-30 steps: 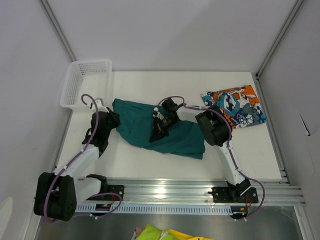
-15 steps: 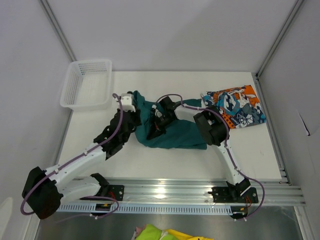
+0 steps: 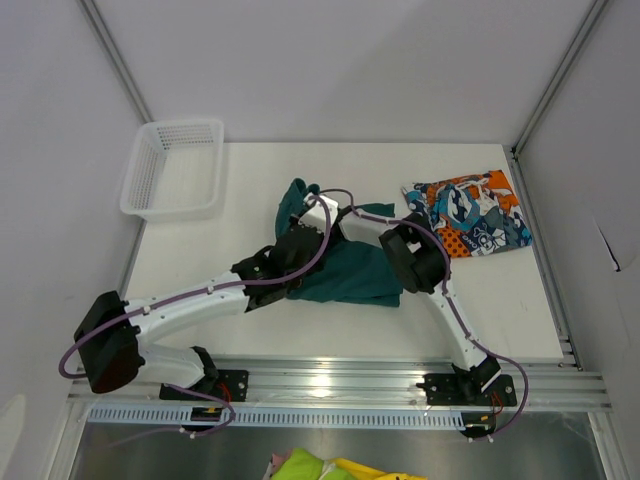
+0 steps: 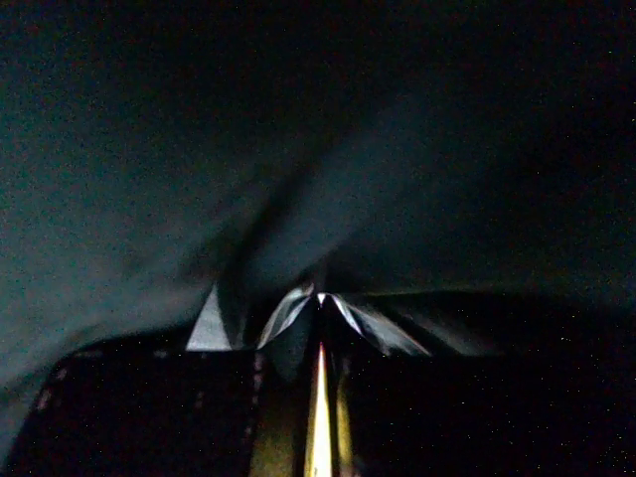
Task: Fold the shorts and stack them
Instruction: Fold the shorts
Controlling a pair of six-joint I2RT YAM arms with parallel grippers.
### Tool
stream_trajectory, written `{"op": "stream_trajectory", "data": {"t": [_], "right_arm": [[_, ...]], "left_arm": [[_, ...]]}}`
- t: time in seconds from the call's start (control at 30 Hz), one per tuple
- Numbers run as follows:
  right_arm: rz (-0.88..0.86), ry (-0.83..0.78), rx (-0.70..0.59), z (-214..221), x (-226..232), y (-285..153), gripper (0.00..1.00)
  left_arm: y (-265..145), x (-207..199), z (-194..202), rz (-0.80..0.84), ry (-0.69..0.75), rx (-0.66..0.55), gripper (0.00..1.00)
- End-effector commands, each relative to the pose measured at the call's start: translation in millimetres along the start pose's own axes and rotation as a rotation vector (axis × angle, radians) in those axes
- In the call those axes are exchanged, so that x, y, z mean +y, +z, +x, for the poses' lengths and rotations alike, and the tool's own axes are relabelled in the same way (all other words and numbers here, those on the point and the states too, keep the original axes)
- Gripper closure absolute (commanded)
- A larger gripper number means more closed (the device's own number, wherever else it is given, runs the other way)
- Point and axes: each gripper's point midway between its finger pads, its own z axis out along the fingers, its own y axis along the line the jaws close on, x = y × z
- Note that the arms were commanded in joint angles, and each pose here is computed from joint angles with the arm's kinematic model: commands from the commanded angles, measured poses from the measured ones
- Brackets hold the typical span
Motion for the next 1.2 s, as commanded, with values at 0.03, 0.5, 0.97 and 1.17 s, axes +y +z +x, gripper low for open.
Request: {"op": "stream_trajectory", "data": {"t": [0.03,0.5,0.97,1.17], "right_arm": [[-0.037,0.118,-0.022,-1,18,-15,1.0],[0.112,0.076,-0.254,-14,38,-120,0.88],[0.483,0.129,-0.658,24,-42,-255,0.87],[0.566,0.172,-0.654,29,-79,-252,0.87]], "left_arm": [[-11,3,-30,0.013,-0.026,-0.113,0.98],[-15,23,-33,-0.08,0.015,-0.122,0.98],[-4,-5,-41,-0.069,0.068,-0.107,0.99],[4,-35,-47,-0.09,0.121,-0.094,0.99]]}}
